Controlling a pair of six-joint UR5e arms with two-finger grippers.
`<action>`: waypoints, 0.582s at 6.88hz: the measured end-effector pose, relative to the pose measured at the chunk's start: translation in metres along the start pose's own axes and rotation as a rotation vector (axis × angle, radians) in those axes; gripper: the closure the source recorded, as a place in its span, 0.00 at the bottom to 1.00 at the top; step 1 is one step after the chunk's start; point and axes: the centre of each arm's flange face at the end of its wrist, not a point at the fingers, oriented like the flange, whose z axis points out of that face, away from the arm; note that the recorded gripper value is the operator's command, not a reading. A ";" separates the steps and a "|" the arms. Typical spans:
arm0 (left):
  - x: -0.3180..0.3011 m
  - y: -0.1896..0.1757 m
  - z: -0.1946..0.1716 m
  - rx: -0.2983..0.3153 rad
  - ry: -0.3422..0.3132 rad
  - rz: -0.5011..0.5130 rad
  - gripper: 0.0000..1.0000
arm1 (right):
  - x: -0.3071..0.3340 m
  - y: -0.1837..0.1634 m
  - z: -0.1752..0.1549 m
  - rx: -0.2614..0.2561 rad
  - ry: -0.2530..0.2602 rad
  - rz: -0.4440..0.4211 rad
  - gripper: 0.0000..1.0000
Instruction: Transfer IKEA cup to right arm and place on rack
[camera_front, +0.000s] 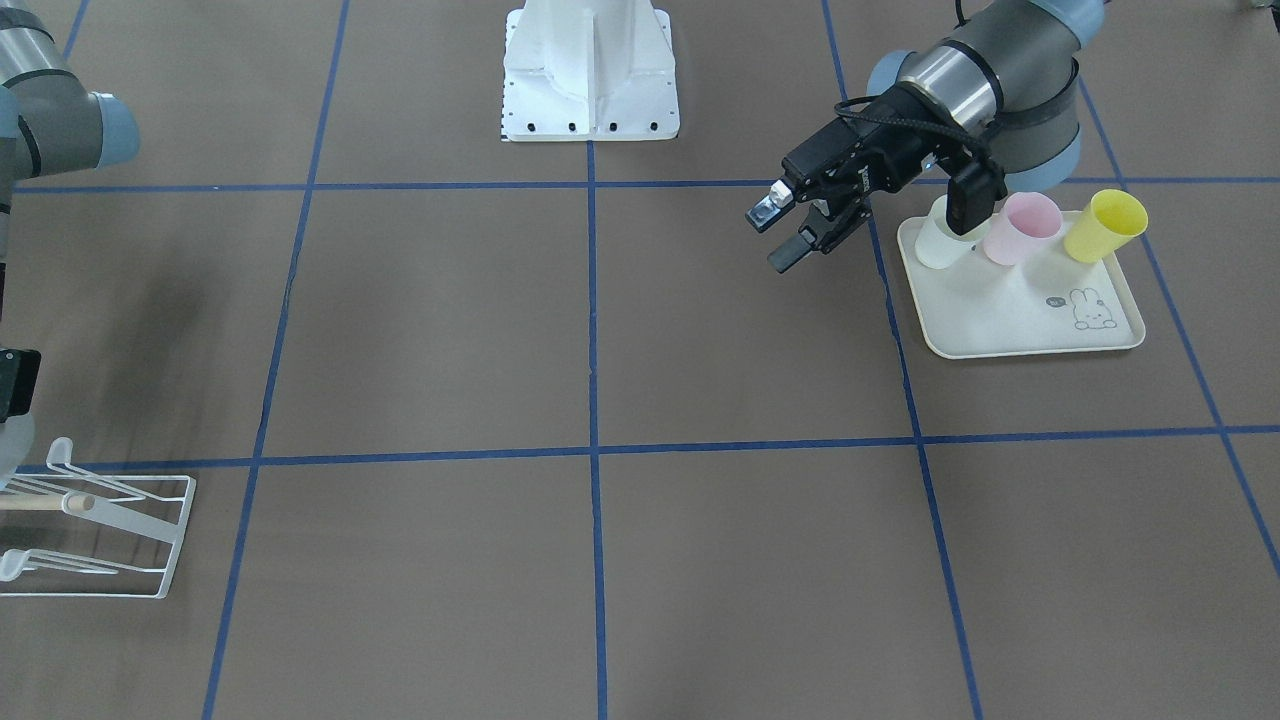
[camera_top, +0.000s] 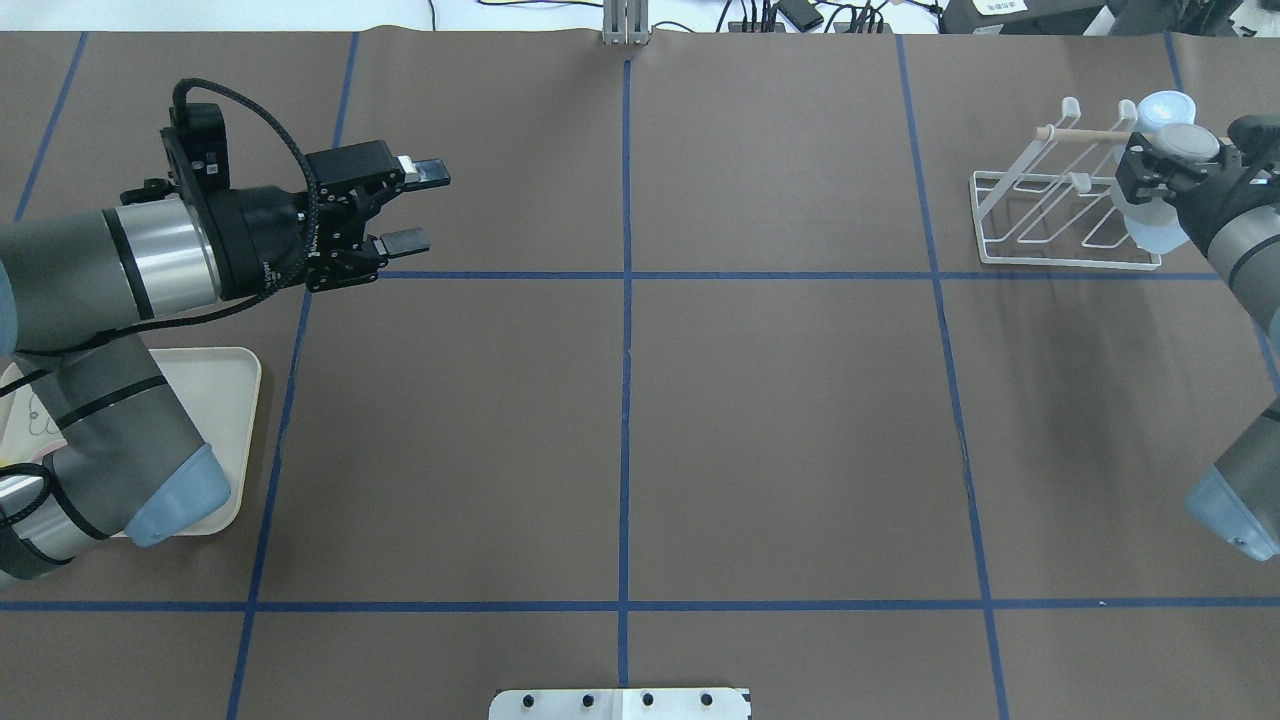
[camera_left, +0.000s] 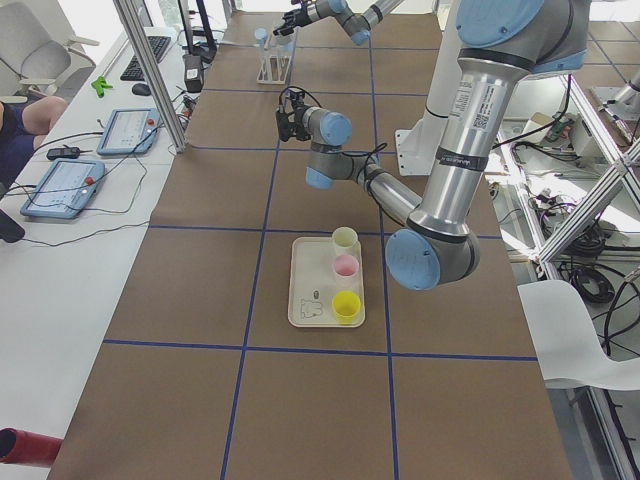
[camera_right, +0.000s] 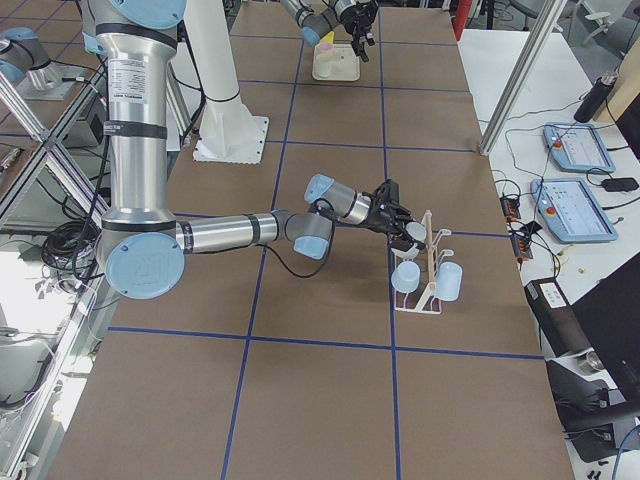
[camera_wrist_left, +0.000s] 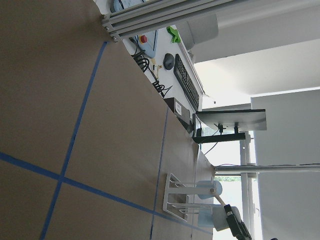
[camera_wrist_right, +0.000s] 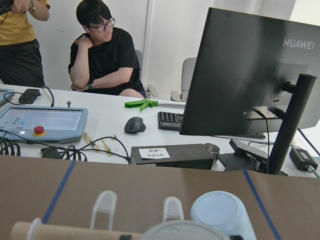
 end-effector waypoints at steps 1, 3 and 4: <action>0.000 0.000 0.000 0.000 0.000 0.000 0.00 | 0.000 0.001 0.002 -0.001 0.002 0.000 1.00; -0.002 -0.001 0.000 0.002 -0.003 -0.001 0.00 | 0.001 0.004 0.006 -0.006 0.007 -0.003 1.00; -0.002 -0.001 0.000 0.002 -0.003 -0.001 0.00 | 0.001 0.006 0.008 -0.009 0.009 -0.004 0.31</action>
